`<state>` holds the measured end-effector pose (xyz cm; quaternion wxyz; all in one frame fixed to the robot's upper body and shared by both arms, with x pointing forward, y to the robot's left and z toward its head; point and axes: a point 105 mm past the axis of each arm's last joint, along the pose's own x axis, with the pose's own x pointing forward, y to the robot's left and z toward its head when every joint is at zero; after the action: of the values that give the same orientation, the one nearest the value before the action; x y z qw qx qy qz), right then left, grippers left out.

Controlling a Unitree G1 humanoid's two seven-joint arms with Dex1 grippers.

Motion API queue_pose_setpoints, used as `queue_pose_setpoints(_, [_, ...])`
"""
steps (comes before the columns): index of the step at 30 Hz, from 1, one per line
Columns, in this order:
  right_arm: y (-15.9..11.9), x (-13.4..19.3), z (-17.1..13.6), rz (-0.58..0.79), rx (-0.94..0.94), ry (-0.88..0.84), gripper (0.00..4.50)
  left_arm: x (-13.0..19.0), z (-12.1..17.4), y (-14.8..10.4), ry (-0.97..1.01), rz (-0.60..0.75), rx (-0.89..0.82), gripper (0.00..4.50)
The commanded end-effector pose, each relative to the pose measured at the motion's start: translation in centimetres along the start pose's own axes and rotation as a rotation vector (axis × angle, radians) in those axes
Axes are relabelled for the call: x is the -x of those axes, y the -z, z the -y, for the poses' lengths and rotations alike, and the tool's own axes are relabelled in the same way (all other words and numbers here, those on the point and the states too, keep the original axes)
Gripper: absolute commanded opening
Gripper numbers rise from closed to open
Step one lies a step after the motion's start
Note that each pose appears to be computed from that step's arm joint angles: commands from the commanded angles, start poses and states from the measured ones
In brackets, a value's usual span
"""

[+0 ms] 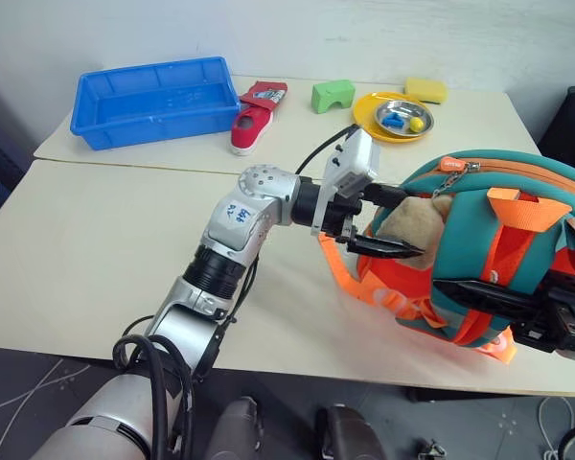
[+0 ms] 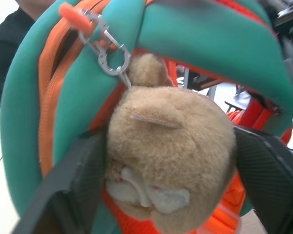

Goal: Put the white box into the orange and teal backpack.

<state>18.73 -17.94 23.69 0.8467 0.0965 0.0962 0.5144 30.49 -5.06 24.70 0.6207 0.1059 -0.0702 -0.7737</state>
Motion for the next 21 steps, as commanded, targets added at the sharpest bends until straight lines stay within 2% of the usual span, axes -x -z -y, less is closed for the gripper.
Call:
queue_pose_setpoints(1, [-1.0, 0.1, -0.8, 0.042, 0.05, -0.015, 0.0, 0.2, -0.2, -0.5, -0.001, 0.002, -0.023, 2.67])
queue_pose_setpoints(5, [-1.0, 0.0, -0.8, 0.051, 0.05, -0.011, 0.0, 1.9, -1.0, -1.0, -0.021, -0.006, -0.036, 1.49])
queue_pose_setpoints(9, [-1.1, 0.0, -0.8, 0.061, 0.052, -0.005, 0.0, 5.2, -2.7, -1.4, -0.094, -0.05, -0.044, 0.62])
queue_pose_setpoints(12, [-1.1, 0.3, -0.7, 0.068, 0.054, 0.009, 0.0, 7.9, -4.2, -1.4, -0.149, -0.109, -0.039, 0.53])
queue_pose_setpoints(16, [-1.0, 0.6, -0.7, 0.077, 0.047, 0.015, 0.0, 9.1, -5.3, 1.0, -0.171, -0.247, -0.064, 0.53])
queue_pose_setpoints(20, [-0.6, 0.5, -0.6, 0.083, 0.044, 0.025, 0.0, 8.9, -4.0, 6.7, -0.078, -0.473, -0.144, 0.53])
queue_pose_setpoints(21, [-0.6, 0.5, -0.4, 0.088, 0.048, 0.032, 0.0, 8.5, -3.5, 8.0, -0.054, -0.495, -0.151, 0.53])
